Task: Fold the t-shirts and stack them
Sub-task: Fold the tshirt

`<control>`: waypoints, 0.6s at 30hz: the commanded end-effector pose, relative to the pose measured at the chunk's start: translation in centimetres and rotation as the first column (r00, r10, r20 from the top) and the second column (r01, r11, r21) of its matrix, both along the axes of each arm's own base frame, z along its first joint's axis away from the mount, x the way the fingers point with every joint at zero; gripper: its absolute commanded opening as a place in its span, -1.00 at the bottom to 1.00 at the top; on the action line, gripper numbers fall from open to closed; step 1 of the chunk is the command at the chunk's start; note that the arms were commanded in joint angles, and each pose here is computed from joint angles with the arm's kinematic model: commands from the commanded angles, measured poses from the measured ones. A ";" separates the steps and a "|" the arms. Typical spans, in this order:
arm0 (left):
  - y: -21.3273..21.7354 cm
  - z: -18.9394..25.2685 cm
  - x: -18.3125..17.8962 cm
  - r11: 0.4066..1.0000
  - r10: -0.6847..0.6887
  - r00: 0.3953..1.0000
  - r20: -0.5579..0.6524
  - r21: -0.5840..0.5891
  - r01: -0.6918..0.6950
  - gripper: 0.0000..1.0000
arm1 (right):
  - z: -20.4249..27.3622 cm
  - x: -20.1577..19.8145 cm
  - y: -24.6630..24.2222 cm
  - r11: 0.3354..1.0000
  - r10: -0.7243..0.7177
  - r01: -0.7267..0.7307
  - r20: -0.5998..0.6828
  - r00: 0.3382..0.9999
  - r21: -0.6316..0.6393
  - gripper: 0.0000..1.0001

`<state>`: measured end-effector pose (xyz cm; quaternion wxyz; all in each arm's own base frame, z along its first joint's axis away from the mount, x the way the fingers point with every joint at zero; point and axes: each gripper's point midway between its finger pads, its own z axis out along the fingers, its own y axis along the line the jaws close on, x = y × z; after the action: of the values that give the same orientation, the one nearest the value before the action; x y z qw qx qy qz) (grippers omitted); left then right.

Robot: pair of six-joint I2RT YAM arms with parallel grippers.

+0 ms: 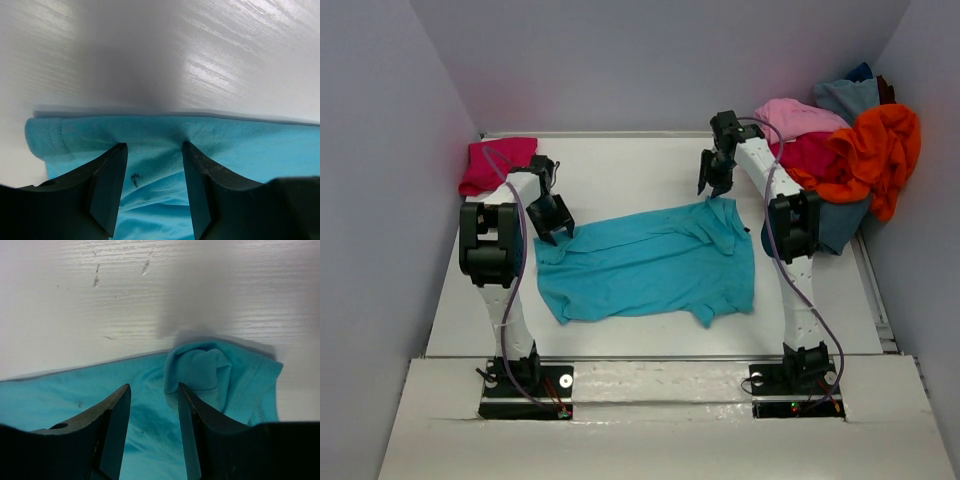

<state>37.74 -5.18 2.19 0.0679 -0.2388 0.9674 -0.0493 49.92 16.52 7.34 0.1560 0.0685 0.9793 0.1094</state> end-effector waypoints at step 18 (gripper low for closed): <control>1.0 -0.1 0.6 1.000 0.001 1.000 0.004 0.016 -0.001 0.19 | -2.3 -0.5 -2.8 0.988 -0.035 0.031 -0.023 0.999 -0.152 -0.12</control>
<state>37.79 -4.86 2.19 0.0678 -0.2431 0.9663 -0.0510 49.33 14.52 5.49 0.1477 0.0781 0.9845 0.0537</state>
